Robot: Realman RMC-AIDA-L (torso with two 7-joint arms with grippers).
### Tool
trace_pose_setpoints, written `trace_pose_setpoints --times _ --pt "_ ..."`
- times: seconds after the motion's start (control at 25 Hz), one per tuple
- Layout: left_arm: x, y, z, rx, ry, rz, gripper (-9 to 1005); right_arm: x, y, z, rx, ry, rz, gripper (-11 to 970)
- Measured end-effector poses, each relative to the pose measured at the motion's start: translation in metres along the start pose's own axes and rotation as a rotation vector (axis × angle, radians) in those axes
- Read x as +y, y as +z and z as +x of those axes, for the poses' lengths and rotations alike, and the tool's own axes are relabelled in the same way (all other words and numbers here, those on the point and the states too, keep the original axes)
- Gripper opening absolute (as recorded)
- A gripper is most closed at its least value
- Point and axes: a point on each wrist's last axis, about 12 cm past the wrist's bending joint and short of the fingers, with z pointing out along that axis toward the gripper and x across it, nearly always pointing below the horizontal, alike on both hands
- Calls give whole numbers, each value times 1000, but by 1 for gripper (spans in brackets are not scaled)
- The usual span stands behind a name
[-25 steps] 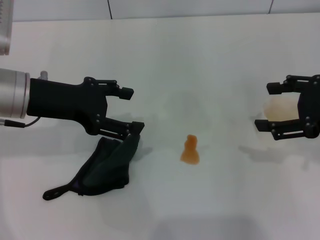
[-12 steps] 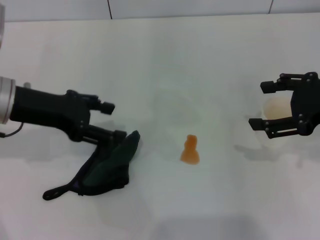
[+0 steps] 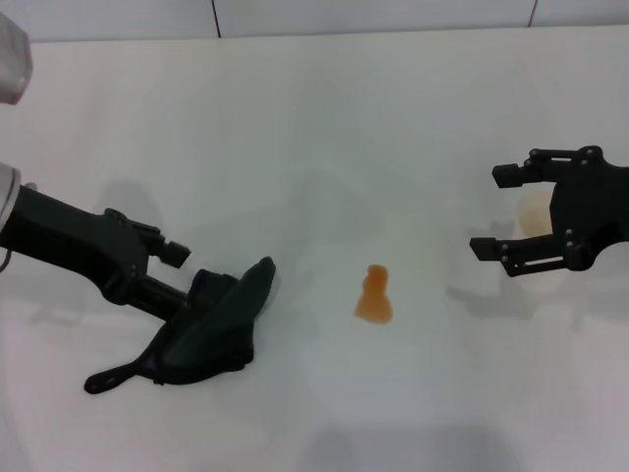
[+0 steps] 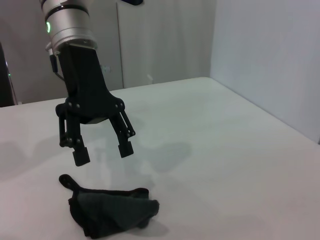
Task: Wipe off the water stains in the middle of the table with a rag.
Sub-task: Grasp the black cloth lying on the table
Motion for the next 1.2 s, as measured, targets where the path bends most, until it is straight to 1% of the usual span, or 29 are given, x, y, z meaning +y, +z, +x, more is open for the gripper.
trace_pose_setpoints --times 0.2,0.4,0.64,0.84,1.2 --pt "2 8 3 91 -13 -21 890 2 3 2 -3 8 -11 866" --pt "3 23 0 124 1 -21 890 4 5 5 -12 15 -26 866" --pt "2 35 -5 127 21 -13 890 5 7 8 -20 24 -34 865" --pt "4 42 -2 136 20 -20 890 5 8 11 -18 31 -37 865" --pt "5 48 1 132 30 -23 889 6 9 12 -22 40 -47 864"
